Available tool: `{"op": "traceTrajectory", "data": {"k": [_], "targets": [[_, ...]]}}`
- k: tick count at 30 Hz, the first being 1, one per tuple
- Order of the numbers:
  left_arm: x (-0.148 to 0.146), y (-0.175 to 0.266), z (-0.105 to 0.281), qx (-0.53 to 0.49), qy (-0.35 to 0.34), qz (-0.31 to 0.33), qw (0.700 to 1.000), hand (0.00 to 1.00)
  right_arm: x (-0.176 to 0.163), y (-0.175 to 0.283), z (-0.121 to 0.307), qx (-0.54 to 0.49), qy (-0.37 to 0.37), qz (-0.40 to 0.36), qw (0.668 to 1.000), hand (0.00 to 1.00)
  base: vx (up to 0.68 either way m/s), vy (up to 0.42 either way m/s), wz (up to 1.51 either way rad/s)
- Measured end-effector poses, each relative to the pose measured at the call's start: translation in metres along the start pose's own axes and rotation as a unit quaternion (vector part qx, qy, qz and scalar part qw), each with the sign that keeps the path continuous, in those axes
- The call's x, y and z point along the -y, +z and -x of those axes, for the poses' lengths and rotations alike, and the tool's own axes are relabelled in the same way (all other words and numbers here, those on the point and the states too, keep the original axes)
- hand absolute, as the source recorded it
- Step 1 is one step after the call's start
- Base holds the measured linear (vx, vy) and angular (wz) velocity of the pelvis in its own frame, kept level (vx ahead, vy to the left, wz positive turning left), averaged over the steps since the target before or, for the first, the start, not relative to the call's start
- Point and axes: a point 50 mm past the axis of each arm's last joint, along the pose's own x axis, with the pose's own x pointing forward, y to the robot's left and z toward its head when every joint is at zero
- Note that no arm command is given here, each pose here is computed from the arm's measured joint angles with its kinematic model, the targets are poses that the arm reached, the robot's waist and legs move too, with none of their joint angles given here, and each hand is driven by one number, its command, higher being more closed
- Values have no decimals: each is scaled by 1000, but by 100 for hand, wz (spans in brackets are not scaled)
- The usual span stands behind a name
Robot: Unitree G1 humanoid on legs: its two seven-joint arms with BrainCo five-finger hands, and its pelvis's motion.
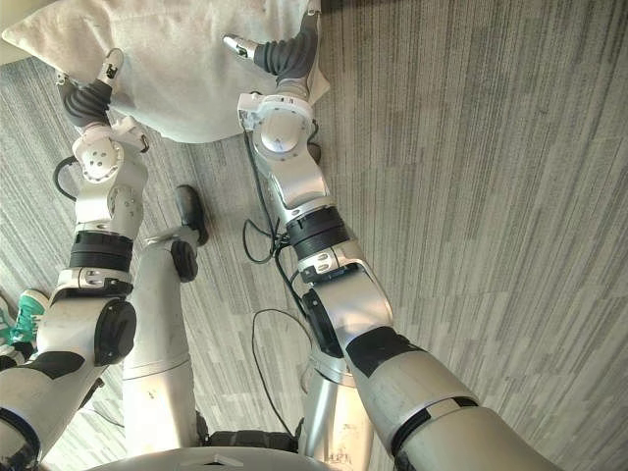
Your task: Pick up cushions and gather them together orderly.
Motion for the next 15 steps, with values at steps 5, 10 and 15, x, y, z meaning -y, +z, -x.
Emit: {"op": "traceTrajectory", "data": {"k": [5, 10, 15], "targets": [[-12, 14, -8, 25, 20, 0, 999, 100, 15, -7, 3, -7, -13, -30, 999, 100, -6, -94, -3], [-11, 25, -10, 45, 14, 4, 999, 100, 22, -14, 5, -15, -17, -32, 999, 100, -9, -92, 1], [-5, 29, -6, 56, -9, 10, 998, 100, 26, -23, 9, -28, -11, -29, 999, 100, 0, -118, 1]]}}
